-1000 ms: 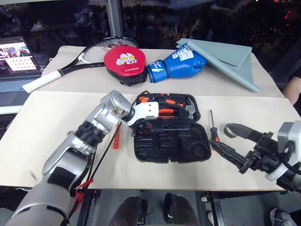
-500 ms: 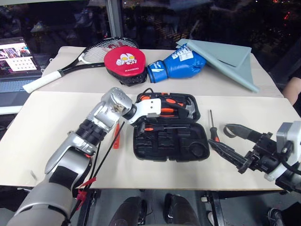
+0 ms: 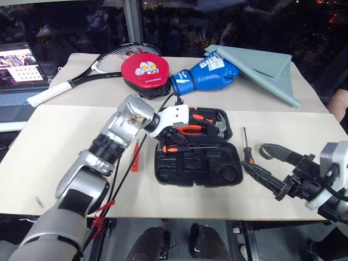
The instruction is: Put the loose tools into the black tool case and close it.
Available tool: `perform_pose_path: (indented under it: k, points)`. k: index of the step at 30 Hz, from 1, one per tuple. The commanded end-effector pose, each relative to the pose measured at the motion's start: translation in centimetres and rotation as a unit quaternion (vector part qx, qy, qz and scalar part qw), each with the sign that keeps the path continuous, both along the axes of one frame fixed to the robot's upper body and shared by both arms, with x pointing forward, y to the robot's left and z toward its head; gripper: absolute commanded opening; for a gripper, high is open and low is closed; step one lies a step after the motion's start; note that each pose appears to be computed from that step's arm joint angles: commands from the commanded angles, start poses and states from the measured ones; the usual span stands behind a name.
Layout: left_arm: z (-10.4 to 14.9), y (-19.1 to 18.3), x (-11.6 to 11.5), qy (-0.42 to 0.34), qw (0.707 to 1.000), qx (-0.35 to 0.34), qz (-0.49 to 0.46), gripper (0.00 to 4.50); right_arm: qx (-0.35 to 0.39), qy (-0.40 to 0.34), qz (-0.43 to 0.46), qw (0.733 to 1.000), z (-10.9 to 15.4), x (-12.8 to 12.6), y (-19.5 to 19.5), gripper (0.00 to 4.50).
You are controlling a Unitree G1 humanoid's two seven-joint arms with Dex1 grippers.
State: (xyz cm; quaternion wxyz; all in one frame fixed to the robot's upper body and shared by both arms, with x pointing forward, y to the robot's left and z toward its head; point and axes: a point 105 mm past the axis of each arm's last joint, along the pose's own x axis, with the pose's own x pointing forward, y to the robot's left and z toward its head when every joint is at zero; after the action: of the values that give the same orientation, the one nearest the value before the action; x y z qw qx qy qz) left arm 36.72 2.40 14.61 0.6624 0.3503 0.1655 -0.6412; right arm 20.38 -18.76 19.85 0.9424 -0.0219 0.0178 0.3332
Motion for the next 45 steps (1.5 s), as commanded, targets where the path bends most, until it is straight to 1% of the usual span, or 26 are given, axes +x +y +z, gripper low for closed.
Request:
perform_pose_path:
  k: [1,7,12,17,19,24,25,26,27,28,30,31,34,36,38,39,42,45]
  points:
    - [0.4,-0.3,-0.2,-0.036,0.999,0.021,-0.03,0.03,-0.001,-0.029,0.0,1.0,1.1,-0.3,0.1,4.5]
    - [-0.9,-0.4,-0.5,-0.057,0.996,0.05,-0.054,0.03,0.001,-0.028,-0.002,1.0,1.0,-0.1,0.2,4.5]
    - [-2.2,-0.4,-0.2,-0.082,0.992,0.076,-0.065,0.03,0.002,-0.03,-0.002,1.0,1.0,0.1,0.2,4.5]
    - [-2.3,-0.9,0.2,-0.088,0.992,0.067,-0.064,0.03,0.001,-0.029,-0.003,1.0,0.8,0.2,0.1,4.5]
    - [-1.7,-1.1,0.5,-0.089,0.993,0.051,-0.056,0.03,-0.001,-0.028,-0.006,1.0,0.7,0.2,0.0,4.5]
    - [0.9,-0.8,0.8,-0.07,0.997,-0.014,-0.034,0.03,-0.018,-0.024,-0.026,0.999,0.1,0.5,-0.6,4.5]
    - [1.6,-0.5,0.7,-0.051,0.998,-0.036,-0.025,0.03,-0.025,-0.022,-0.038,0.999,-0.2,0.6,-1.0,4.5]
    - [2.9,-0.1,0.4,-0.028,0.997,-0.073,-0.023,0.03,-0.032,-0.017,-0.056,0.998,-0.6,0.9,-1.5,4.5]
    - [4.4,0.7,0.1,0.006,0.993,-0.113,-0.011,0.53,-0.039,-0.009,-0.077,0.996,-1.0,1.1,-2.2,4.5]
    - [5.9,1.5,-0.3,0.033,0.987,-0.158,-0.008,0.71,-0.042,-0.002,-0.102,0.994,-1.4,1.2,-3.0,4.5]
    - [8.5,3.5,-1.7,0.081,0.971,-0.226,-0.019,1.47,-0.037,0.008,-0.146,0.989,-1.7,0.9,-4.7,4.5]
    - [9.4,4.4,-2.5,0.095,0.965,-0.245,-0.03,1.82,-0.033,0.01,-0.163,0.986,-1.7,0.6,-5.4,4.5]
    - [10.5,5.6,-4.5,0.116,0.956,-0.263,-0.056,2.85,-0.034,0.018,-0.205,0.978,-1.8,-0.4,-7.1,4.5]
    - [11.0,6.0,-5.6,0.122,0.955,-0.261,-0.07,3.59,-0.036,0.028,-0.232,0.972,-1.8,-1.7,-8.3,4.5]
    - [11.2,6.4,-6.3,0.122,0.956,-0.256,-0.08,4.22,-0.045,0.044,-0.256,0.965,-2.1,-3.4,-9.3,4.5]
    - [11.3,6.5,-6.4,0.122,0.956,-0.255,-0.082,4.39,-0.047,0.054,-0.27,0.96,-2.4,-4.4,-9.8,4.5]
    - [11.5,6.1,-6.7,0.12,0.954,-0.259,-0.087,4.39,-0.052,0.08,-0.293,0.951,-2.8,-6.7,-10.7,4.5]
    - [11.6,5.9,-7.2,0.12,0.953,-0.261,-0.096,4.39,-0.059,0.097,-0.299,0.948,-3.1,-7.7,-10.9,4.5]
